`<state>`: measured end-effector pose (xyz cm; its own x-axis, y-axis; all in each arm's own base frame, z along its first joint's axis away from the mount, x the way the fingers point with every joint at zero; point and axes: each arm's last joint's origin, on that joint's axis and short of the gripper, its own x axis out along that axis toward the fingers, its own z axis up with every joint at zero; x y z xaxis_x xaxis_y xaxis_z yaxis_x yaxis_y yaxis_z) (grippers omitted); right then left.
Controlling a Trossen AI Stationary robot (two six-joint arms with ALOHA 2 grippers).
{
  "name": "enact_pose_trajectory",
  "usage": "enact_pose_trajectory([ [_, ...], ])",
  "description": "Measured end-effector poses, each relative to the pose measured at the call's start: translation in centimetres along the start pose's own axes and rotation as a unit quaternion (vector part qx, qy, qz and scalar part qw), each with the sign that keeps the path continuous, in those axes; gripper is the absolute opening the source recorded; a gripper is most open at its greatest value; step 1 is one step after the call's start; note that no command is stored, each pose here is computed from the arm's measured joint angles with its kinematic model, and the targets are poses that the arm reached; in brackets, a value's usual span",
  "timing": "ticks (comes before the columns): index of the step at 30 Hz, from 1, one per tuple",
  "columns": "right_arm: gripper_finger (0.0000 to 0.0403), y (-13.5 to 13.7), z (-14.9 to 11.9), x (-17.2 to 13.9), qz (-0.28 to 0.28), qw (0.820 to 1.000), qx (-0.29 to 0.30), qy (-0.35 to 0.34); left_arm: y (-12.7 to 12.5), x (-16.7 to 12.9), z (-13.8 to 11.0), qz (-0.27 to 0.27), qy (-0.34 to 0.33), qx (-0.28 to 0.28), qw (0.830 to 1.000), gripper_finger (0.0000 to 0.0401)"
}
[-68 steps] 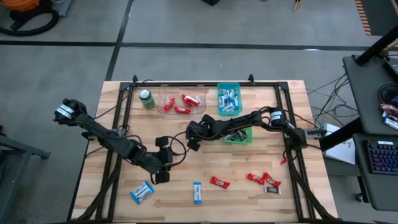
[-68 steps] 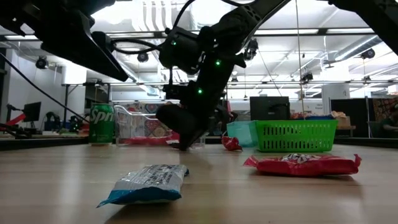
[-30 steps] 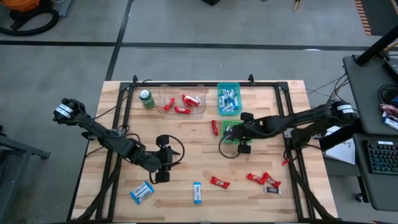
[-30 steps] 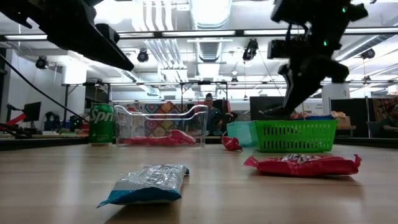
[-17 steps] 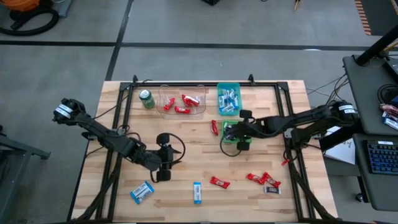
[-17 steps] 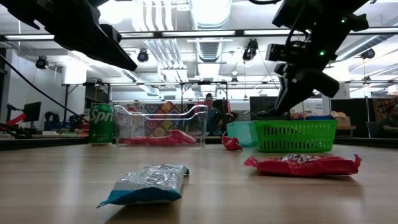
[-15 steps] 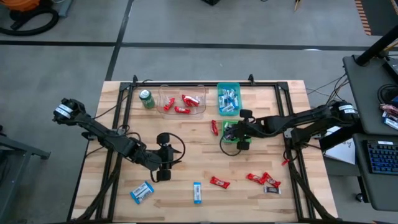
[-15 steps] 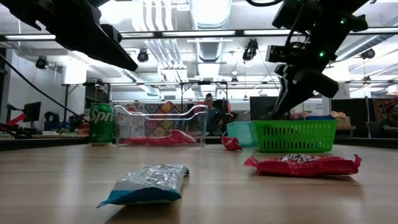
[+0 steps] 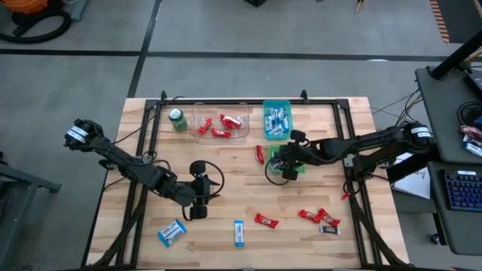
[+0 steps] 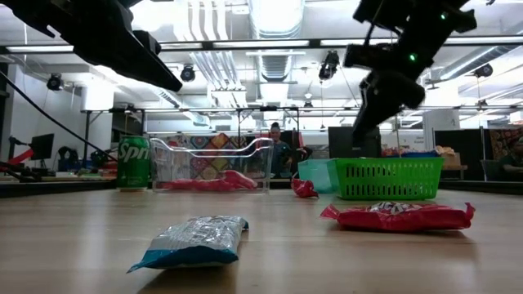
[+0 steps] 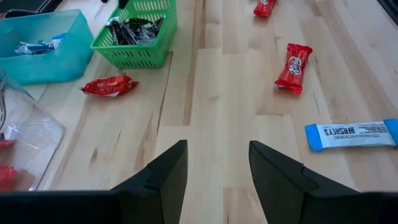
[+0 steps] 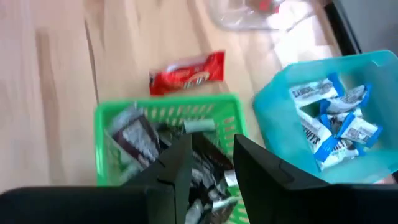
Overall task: Sort candy
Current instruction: Put the red chocolate bar into the transparent bin
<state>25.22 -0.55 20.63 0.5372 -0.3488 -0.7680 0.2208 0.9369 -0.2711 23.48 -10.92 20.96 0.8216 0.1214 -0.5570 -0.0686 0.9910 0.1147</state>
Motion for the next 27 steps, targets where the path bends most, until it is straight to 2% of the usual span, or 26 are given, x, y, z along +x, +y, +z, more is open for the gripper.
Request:
enact_pose_trajectory([
  [7,0.0092,-0.3,2.0,-1.1,0.021,0.99,0.14,-0.03,0.0,0.0,0.1,0.0,-0.002,-0.015,1.0,0.0154],
  [9,0.0087,-0.1,2.3,-1.4,0.057,0.982,0.177,-0.028,0.0,0.0,0.1,0.0,-0.003,-0.023,1.0,0.0154],
  [12,0.008,0.6,2.9,-1.7,0.153,0.967,0.205,-0.017,0.0,0.0,0.1,0.0,-0.003,-0.03,1.0,0.0154],
  [15,0.0078,2.1,3.1,-2.0,0.221,0.954,0.2,-0.002,0.0,0.0,0.1,0.001,-0.003,-0.03,1.0,0.0154],
  [21,0.0081,5.6,2.7,-2.2,0.254,0.95,0.183,0.023,0.1,0.0,0.2,0.023,-0.013,-0.033,0.999,0.0154],
  [25,0.0081,8.3,1.9,-2.4,0.268,0.957,0.11,0.032,0.1,0.0,0.4,0.021,-0.022,-0.036,0.999,0.0154],
  [27,0.0081,9.7,1.4,-2.4,0.257,0.963,0.077,0.026,0.1,0.0,0.5,0.019,-0.029,-0.035,0.999,0.0154],
])
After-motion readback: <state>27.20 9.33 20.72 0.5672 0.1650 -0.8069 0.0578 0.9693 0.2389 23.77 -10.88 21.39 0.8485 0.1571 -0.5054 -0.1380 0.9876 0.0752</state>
